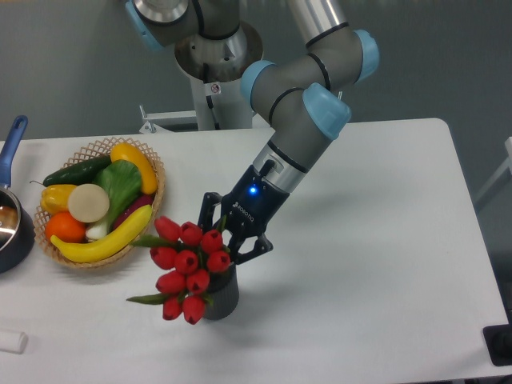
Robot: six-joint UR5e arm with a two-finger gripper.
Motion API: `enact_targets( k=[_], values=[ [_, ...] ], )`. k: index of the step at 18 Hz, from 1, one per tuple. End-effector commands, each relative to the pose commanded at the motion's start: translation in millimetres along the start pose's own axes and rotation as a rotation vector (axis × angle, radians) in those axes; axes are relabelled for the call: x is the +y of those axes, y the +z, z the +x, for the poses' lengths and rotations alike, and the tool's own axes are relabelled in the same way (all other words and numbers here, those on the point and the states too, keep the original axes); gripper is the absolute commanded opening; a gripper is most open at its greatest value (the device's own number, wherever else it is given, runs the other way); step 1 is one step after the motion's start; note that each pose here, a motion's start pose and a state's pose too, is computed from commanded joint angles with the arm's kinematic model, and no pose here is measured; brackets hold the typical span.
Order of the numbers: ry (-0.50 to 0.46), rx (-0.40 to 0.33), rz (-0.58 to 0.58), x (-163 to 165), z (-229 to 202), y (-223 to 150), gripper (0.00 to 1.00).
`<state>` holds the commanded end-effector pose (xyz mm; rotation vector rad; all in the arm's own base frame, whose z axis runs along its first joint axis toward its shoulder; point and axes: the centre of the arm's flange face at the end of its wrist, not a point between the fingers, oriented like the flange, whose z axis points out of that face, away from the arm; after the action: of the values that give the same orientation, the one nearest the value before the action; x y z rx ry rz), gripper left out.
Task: Pick up the flowers from the vase
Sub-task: 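Close the gripper on the tulip stems, then lift the gripped tulip bunch up out of the grey vase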
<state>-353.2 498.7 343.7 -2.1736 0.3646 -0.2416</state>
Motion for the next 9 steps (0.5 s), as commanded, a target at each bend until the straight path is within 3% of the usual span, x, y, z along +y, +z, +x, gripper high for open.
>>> enact_targets(
  k=[9],
  values=[
    [-0.019, -0.008, 0.015, -5.3, 1.2, -7.6, 0.36]
  ],
)
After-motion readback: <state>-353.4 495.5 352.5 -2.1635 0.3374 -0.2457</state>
